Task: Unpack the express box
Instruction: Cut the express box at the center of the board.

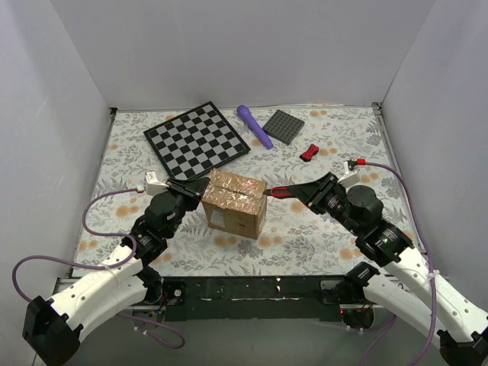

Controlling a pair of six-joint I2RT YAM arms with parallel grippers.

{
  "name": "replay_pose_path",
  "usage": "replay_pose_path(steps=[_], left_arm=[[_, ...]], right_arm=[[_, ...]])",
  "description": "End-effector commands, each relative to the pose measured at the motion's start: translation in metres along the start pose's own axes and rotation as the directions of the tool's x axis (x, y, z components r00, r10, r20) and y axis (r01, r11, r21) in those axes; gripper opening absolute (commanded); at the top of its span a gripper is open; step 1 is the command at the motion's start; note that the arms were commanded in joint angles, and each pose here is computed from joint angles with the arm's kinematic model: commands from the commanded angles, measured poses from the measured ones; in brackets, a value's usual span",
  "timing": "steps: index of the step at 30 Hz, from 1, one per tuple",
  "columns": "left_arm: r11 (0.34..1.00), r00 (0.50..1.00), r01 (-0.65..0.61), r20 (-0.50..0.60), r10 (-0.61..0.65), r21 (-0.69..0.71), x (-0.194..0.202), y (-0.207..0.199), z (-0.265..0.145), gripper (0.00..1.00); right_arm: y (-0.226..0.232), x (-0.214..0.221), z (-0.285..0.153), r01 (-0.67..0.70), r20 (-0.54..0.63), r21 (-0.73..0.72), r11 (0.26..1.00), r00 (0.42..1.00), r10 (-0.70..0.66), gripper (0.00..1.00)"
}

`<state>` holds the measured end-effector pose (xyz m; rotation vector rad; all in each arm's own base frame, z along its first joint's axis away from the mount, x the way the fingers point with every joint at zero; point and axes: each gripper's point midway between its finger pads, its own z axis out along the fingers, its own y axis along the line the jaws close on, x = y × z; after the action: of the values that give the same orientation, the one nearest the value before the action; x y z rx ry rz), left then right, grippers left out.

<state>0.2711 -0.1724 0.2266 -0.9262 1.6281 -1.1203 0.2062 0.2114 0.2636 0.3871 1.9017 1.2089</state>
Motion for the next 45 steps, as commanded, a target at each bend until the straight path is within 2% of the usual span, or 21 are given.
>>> replay_pose_path(steps=[1,12,15,19,30,41,45], left_arm=[[0.992,0.994,0.096,-0.046,-0.100,-0.083,0.014,0.017,0.001,0.00],[0.990,0.992,0.104,-0.062,-0.110,-0.095,0.019,0.022,0.001,0.00],[0.990,0.992,0.105,-0.058,-0.110,-0.094,0.018,0.022,0.001,0.00],[0.990,0.992,0.106,-0.059,-0.111,-0.095,0.018,0.021,0.002,0.00],[0.989,0.991,0.111,-0.066,-0.118,-0.097,0.020,0.023,0.000,0.00],[0.990,0.988,0.118,-0.091,-0.125,-0.079,0.026,0.020,0.000,0.00],[0.990,0.988,0.113,-0.097,-0.120,-0.081,0.028,0.021,0.001,0.00]], right_arm=[[0.006,0.004,-0.019,0.040,-0.037,-0.004,0.999,0.998,-0.040,0.01],[0.021,-0.020,-0.038,0.002,0.087,-0.071,0.998,0.996,0.005,0.01],[0.027,-0.017,-0.037,0.001,0.073,-0.112,0.994,0.997,0.007,0.01],[0.022,-0.001,-0.030,0.013,-0.020,-0.071,0.997,1.000,-0.015,0.01],[0.009,0.007,-0.025,0.011,-0.043,-0.040,0.999,0.999,-0.013,0.01],[0.007,-0.008,-0.018,-0.046,0.054,-0.040,0.998,0.997,0.048,0.01],[0.010,-0.008,-0.013,-0.063,0.052,-0.050,0.997,0.997,0.065,0.01]])
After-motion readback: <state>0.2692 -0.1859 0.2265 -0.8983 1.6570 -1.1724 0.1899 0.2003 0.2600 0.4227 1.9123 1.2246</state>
